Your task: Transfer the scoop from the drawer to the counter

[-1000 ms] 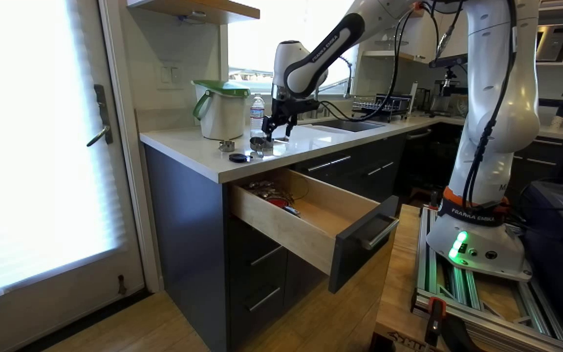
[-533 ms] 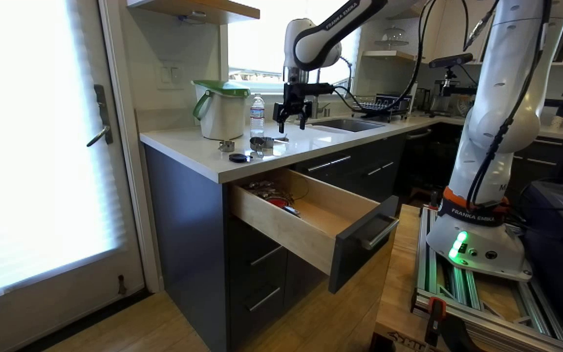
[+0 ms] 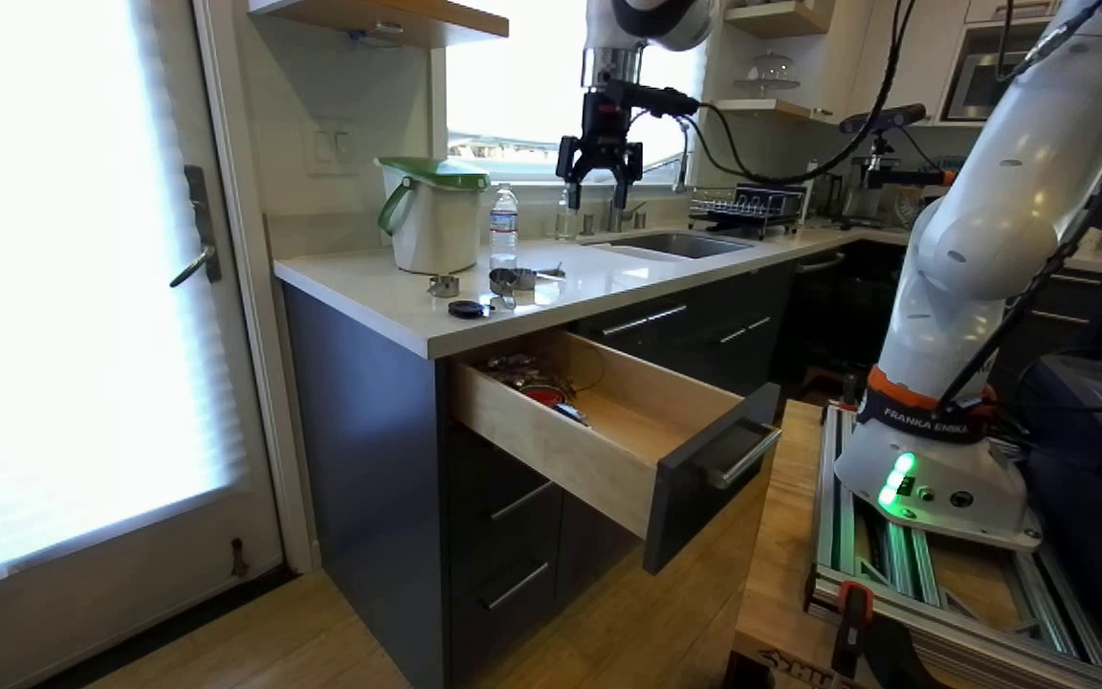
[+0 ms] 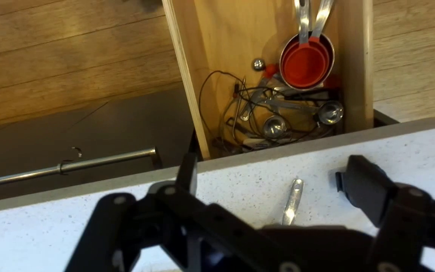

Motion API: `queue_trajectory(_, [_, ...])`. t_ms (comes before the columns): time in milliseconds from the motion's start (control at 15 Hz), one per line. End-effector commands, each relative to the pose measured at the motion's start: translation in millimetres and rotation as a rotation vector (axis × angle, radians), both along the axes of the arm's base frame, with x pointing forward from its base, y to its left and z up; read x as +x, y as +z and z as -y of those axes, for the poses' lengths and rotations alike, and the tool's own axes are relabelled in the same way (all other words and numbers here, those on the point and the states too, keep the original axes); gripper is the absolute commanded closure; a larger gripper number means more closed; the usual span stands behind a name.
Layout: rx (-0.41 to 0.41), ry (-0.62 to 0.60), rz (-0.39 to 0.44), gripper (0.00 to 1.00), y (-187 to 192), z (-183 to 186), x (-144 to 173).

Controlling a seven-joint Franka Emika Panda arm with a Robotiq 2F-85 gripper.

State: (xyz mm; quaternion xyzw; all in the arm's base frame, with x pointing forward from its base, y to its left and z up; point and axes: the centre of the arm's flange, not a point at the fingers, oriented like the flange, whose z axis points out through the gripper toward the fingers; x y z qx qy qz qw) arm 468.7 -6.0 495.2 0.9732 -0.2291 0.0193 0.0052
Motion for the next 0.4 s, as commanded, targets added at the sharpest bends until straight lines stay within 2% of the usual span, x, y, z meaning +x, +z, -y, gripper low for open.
queue_trajectory(0, [0.0, 0.009, -0.039, 0.0, 29, -14, -31])
queue_trajectory(67, [-0.006, 0.011, -0.02, 0.0, 18, -10, -16])
queue_trajectory(333, [-0.01, 0.019, -0.017, 0.0, 31, -14, -26])
